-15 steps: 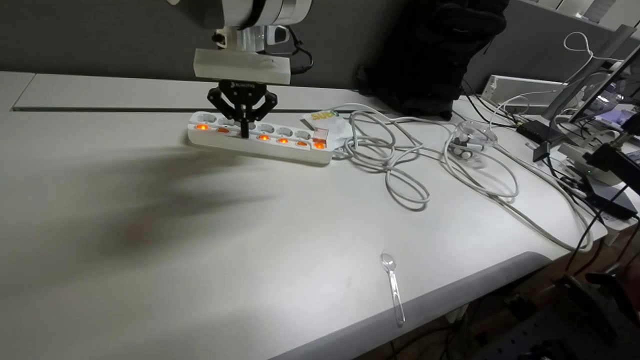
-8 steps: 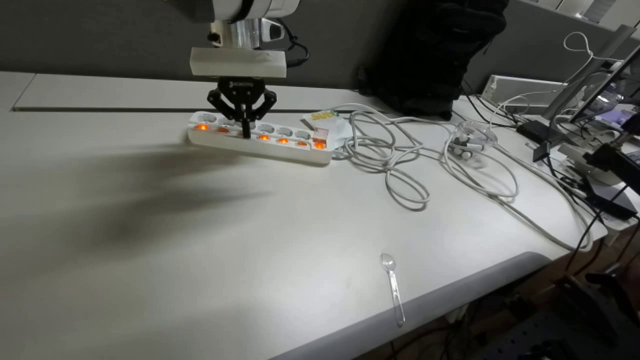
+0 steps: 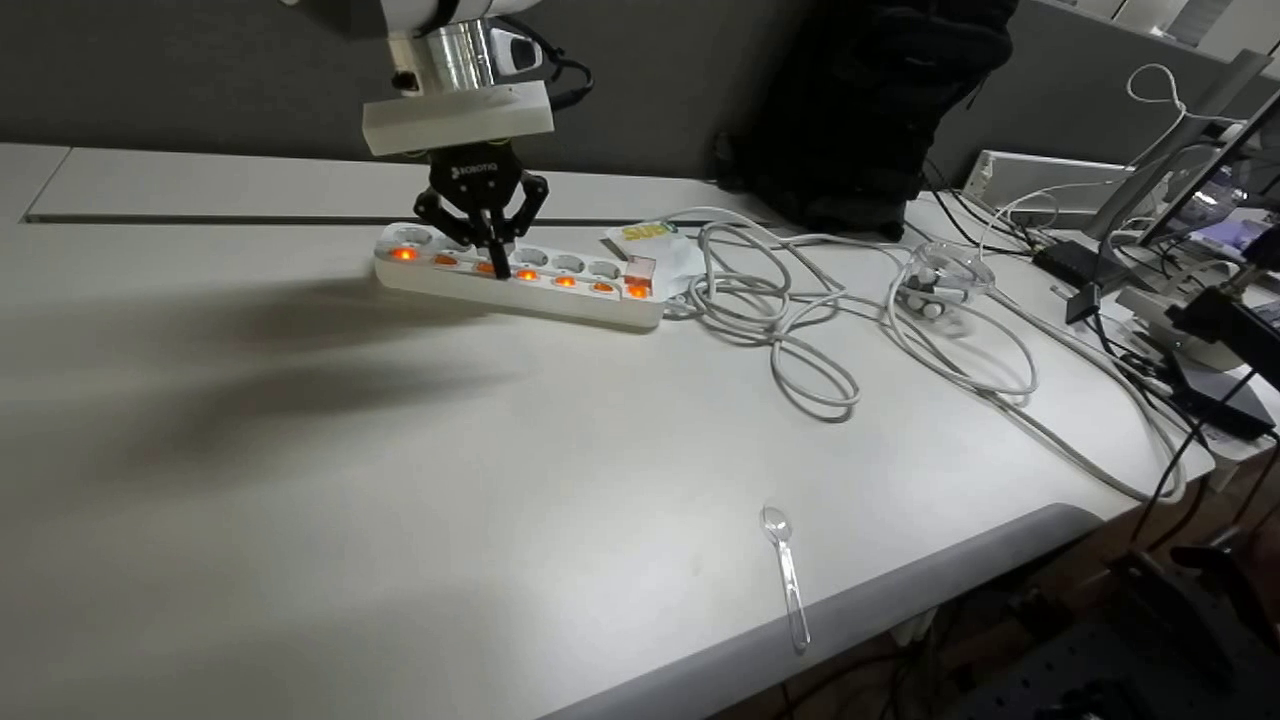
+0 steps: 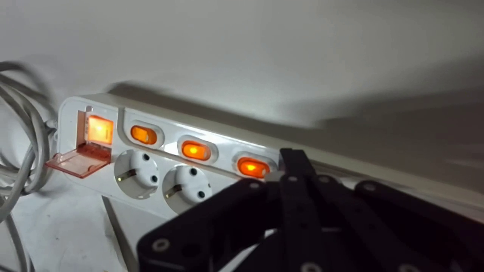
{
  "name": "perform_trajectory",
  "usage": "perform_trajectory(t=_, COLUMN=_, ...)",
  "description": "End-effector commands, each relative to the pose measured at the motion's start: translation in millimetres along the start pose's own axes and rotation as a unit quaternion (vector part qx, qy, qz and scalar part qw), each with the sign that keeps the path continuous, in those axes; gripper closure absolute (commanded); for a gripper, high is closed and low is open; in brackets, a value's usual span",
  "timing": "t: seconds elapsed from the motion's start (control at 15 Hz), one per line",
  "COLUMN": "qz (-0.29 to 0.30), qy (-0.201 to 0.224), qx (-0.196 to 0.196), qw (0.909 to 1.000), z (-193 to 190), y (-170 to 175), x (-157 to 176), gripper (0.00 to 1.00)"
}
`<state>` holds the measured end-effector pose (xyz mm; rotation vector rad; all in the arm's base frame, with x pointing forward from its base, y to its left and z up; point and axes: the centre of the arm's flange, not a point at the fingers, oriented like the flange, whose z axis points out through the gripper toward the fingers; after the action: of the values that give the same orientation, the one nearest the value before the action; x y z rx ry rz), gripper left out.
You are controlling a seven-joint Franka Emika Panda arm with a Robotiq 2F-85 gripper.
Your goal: Turn on the third switch from the left of the extension cord
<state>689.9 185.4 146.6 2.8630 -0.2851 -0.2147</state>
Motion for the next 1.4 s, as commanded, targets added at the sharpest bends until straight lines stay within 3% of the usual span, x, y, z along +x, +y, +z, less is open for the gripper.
perform_trajectory(t=0.0, qz=0.007, qy=0.008, qx=0.011, qw=0.9999, z=0.6, y=-13.6, x=10.0, gripper=1.00)
perform_trajectory(t=0.47, qz=0.006, qy=0.036, qx=0.099, qw=0.9944, z=-37.7, y=2.0, x=-9.9, gripper=1.00)
perform_trajectory(t=0.73, qz=0.018, qy=0.054, qx=0.130, qw=0.9898, z=-57.2, y=12.9, x=-12.5, gripper=1.00)
perform_trajectory(t=1.33, qz=0.031, qy=0.045, qx=0.123, qw=0.9909, z=-28.4, y=27.4, x=-9.4, gripper=1.00)
